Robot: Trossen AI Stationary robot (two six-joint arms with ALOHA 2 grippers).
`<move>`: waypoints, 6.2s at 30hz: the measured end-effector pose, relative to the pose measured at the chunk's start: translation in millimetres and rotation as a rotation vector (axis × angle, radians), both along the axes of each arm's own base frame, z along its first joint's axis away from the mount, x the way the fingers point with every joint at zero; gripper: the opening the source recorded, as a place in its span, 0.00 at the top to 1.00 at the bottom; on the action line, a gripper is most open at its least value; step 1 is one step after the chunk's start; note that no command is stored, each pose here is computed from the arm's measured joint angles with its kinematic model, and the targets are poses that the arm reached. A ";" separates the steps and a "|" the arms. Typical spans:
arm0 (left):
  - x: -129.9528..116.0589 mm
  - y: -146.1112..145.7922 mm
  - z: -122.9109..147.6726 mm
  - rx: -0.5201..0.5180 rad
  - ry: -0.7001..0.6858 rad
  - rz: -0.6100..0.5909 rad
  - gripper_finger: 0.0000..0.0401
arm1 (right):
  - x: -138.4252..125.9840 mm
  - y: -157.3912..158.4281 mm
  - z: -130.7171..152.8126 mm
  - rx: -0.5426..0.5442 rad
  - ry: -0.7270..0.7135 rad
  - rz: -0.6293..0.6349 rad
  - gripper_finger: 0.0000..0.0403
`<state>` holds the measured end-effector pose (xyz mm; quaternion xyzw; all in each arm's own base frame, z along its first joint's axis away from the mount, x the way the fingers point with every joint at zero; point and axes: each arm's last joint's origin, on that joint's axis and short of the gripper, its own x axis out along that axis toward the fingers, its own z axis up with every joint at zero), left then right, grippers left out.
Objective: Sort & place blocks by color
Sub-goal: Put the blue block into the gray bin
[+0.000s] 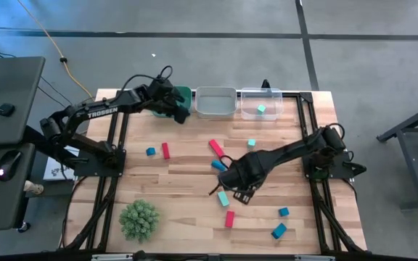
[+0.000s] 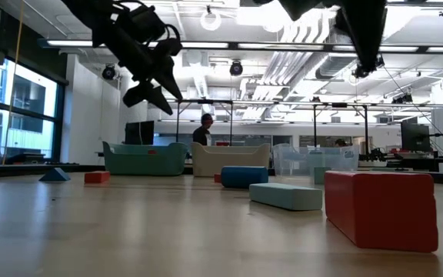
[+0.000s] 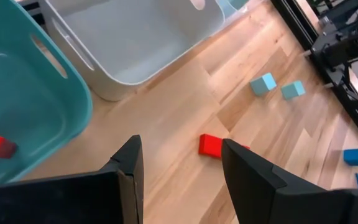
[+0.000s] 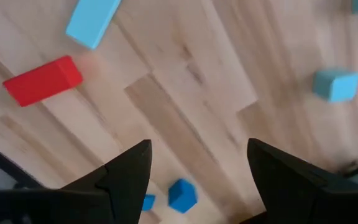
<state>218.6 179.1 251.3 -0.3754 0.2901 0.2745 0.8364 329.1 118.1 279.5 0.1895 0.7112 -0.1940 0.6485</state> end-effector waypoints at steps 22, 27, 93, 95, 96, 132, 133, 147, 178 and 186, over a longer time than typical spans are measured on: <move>0.7 -0.8 -0.3 -0.001 0.001 -0.004 0.66 | -39.0 56.5 -11.3 -0.254 -0.010 -0.308 0.37; 0.7 -0.7 -0.4 0.001 0.002 -0.006 0.66 | -51.4 60.8 -30.8 -0.268 0.093 -0.342 0.37; 0.6 -0.5 -0.5 0.008 0.007 -0.003 0.66 | -162.0 75.4 -115.1 0.088 -0.026 -0.711 0.39; 0.6 -0.5 -0.5 0.008 0.007 -0.003 0.66 | -161.7 76.4 -118.4 0.082 -0.006 -0.701 0.42; 0.6 -0.4 -0.5 0.008 0.007 -0.003 0.66 | -161.2 77.2 -120.4 0.082 0.002 -0.690 0.43; 0.6 -0.4 -0.6 0.010 0.009 -0.001 0.66 | -154.3 83.5 -129.8 0.106 -0.036 -0.662 0.73; 0.5 -0.3 -0.6 0.010 0.009 -0.001 0.66 | -153.4 82.9 -126.6 0.117 -0.064 -0.665 0.73; 0.5 -0.3 -0.6 0.004 0.007 0.004 0.66 | -122.4 30.5 -71.9 0.140 -0.532 -0.664 0.73; 4.8 3.1 5.1 0.058 -0.057 0.003 0.66 | -57.4 -186.7 -16.7 -0.115 -1.117 -0.508 0.73; 7.4 5.4 9.3 0.113 -0.093 -0.013 0.66 | -59.5 -222.2 1.9 -0.294 -1.310 -0.492 0.73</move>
